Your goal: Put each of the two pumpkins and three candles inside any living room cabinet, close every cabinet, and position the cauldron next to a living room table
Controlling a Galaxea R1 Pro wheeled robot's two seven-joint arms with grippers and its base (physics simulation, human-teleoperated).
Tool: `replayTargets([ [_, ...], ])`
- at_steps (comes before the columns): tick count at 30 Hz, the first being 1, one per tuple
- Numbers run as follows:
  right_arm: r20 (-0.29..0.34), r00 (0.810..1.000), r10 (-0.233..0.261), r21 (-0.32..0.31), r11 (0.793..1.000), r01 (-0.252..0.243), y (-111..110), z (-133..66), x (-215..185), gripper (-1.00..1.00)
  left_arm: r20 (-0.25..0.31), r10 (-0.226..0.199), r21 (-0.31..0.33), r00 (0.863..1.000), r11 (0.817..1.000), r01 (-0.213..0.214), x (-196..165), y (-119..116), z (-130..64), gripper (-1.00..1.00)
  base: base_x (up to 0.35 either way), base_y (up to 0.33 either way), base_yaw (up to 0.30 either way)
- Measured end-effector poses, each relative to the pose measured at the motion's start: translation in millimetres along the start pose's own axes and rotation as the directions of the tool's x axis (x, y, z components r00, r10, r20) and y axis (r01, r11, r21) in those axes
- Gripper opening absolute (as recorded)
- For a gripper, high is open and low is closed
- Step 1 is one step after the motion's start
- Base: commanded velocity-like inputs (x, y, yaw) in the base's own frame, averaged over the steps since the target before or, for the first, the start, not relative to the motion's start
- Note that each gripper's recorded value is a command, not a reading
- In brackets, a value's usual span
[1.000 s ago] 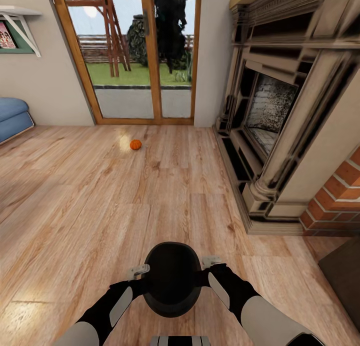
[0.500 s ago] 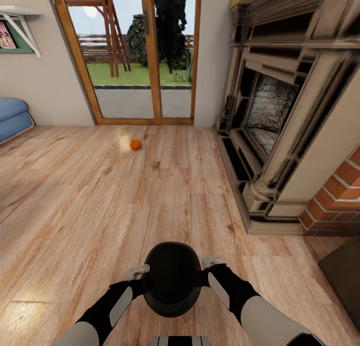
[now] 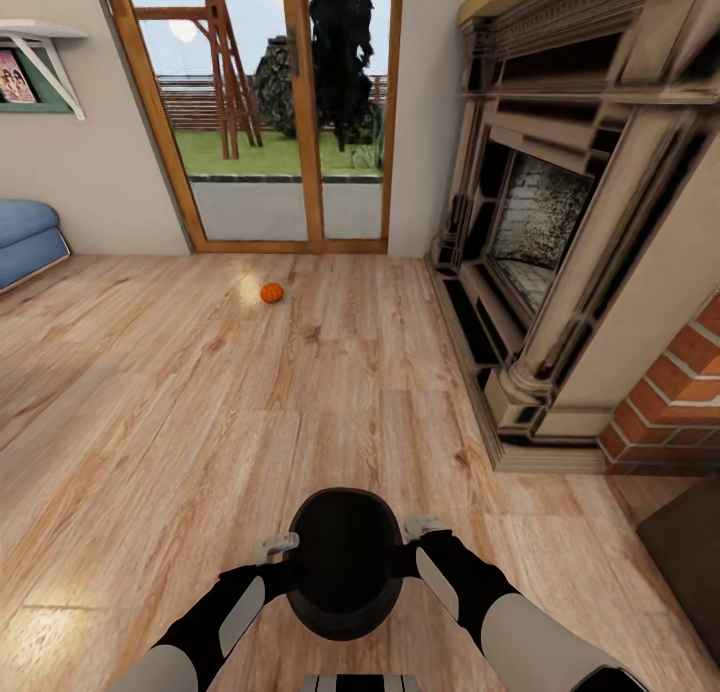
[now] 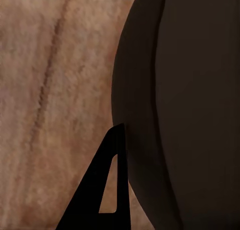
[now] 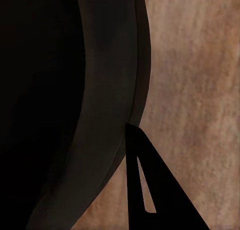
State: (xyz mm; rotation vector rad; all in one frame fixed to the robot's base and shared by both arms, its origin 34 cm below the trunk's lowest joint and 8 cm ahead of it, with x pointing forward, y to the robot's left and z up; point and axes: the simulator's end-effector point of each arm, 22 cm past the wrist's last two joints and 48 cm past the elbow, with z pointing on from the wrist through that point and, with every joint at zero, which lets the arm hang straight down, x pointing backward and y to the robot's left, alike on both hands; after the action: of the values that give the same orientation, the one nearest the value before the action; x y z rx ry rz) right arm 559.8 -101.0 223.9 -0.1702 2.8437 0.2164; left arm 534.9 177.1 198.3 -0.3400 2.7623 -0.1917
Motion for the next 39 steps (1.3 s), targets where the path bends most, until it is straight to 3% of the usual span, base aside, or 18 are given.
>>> replayTargets([
  [39, 0.141, 0.990, -0.021, 0.013, 1.000, 0.019, 5.3, -63.6, -54.5, -1.00, 0.139, 0.009, 0.038, 0.990, 0.999, -0.015, -58.8, -21.0, -54.7, -1.00, 0.000, 0.000, 0.000],
])
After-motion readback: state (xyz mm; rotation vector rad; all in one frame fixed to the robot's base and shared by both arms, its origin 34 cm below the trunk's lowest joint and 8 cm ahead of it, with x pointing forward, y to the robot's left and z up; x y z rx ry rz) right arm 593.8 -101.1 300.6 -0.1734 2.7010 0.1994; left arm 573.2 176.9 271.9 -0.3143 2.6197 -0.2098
